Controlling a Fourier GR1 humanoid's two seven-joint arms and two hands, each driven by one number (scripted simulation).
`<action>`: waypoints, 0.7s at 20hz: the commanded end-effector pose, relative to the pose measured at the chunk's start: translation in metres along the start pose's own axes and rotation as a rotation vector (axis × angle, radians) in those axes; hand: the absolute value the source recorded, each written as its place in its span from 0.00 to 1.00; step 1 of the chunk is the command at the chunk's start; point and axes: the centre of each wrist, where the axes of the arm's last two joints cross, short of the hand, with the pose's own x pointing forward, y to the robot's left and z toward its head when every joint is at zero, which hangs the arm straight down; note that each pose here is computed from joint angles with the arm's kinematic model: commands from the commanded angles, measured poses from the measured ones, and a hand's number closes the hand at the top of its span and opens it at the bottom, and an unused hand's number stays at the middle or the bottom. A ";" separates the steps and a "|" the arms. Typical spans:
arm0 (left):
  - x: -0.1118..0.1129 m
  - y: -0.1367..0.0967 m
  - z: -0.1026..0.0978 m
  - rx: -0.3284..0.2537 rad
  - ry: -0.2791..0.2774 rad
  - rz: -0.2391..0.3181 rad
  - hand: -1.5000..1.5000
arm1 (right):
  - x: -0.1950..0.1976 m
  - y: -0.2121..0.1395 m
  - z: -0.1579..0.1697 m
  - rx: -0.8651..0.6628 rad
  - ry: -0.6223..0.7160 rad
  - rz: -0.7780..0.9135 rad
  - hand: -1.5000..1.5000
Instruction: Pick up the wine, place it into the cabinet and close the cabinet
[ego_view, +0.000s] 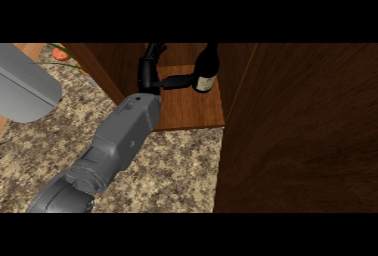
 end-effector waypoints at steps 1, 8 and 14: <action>-0.010 0.005 0.007 0.021 0.022 -0.057 0.00 | 0.003 0.000 -0.002 0.002 -0.017 -0.042 0.00; -0.013 0.007 0.010 0.047 0.001 -0.100 0.00 | 0.004 0.000 -0.003 0.012 -0.018 -0.028 0.00; -0.013 0.032 -0.002 0.061 -0.030 -0.049 0.00 | 0.006 -0.004 -0.004 0.018 -0.032 -0.028 0.00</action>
